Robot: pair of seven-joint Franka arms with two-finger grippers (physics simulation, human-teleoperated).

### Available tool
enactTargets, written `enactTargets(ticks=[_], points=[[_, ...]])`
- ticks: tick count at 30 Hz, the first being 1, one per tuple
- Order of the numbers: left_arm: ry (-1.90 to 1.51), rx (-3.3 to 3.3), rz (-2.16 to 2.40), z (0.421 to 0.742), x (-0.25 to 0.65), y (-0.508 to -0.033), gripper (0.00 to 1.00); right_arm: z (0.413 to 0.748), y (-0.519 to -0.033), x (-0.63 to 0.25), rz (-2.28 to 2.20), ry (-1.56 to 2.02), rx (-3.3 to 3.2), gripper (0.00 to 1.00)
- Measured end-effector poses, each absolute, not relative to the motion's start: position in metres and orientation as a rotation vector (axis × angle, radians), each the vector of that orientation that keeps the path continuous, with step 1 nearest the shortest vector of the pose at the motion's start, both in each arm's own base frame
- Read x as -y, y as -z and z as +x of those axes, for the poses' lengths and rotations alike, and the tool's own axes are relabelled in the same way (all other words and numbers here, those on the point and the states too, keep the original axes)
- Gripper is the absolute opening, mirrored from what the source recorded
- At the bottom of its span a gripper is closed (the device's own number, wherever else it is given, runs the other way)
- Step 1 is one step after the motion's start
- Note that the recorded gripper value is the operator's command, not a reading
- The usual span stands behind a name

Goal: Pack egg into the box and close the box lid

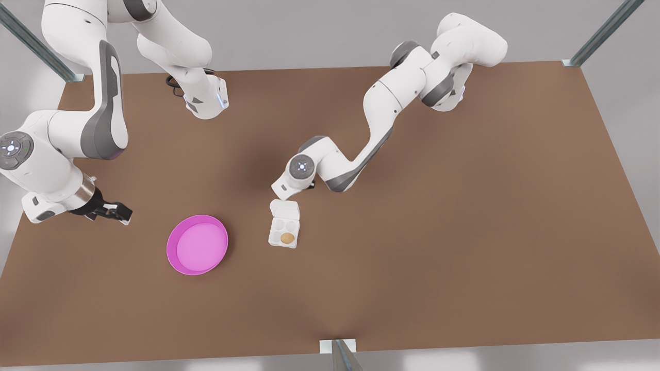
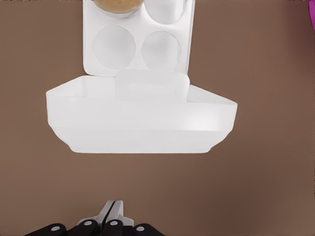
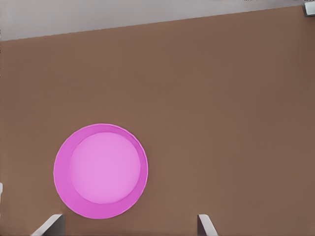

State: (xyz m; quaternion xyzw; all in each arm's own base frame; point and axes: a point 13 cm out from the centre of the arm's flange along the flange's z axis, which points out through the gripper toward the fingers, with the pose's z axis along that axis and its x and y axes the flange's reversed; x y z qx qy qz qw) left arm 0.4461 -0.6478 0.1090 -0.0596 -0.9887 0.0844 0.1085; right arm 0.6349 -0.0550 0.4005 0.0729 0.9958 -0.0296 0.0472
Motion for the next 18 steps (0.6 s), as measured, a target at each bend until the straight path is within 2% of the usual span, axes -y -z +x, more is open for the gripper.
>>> enactTargets(ticks=[10, 18], points=[[-0.382, 2.981, -0.178, 0.486, 0.656, -0.129, 0.21, 0.635, -0.400, 0.054, 0.087, 0.076, -3.048, 1.00], [-0.455, 3.014, -0.167, 0.499, 0.663, -0.125, 0.21, 0.635, -0.399, 0.053, 0.019, 0.071, -3.051, 1.00]])
